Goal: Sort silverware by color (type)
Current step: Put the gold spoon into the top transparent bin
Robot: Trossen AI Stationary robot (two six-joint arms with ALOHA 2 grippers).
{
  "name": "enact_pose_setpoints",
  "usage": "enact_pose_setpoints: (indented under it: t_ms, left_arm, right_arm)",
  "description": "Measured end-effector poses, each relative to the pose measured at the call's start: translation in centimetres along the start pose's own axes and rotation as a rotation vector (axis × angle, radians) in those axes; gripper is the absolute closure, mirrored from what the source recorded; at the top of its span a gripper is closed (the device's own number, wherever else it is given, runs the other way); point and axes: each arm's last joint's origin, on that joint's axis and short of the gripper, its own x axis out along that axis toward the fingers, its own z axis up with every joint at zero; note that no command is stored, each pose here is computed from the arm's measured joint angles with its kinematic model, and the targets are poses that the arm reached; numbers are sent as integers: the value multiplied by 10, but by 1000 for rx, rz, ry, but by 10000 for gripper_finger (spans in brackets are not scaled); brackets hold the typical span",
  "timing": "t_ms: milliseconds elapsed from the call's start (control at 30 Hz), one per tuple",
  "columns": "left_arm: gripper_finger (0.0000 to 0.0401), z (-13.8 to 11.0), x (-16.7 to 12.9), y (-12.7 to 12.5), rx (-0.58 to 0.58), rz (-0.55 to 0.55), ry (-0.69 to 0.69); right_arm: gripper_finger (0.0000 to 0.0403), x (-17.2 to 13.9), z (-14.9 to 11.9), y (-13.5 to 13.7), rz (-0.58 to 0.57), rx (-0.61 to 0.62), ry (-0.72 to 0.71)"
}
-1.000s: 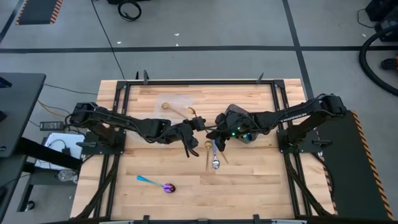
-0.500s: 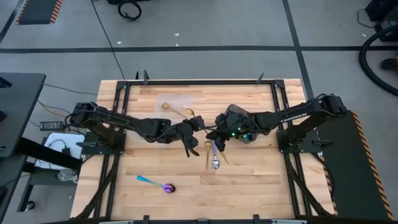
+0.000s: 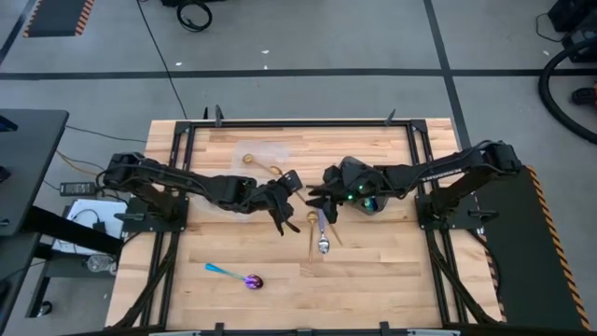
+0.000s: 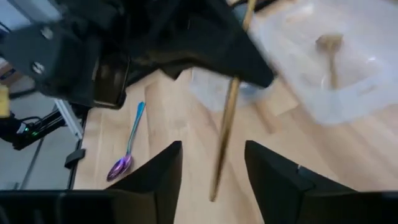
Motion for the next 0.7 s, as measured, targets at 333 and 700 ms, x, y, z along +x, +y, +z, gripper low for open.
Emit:
enact_pose_setpoints:
  t_ms: [333, 700]
  left_arm:
    - [382, -29, -1, -4, -301, -144, -8]
    - [382, -46, 9, -10, -535, -264, -11]
  right_arm:
    - [207, -10, 8, 2, -19, -131, -57]
    - [208, -4, -12, 24, -94, -260, -63]
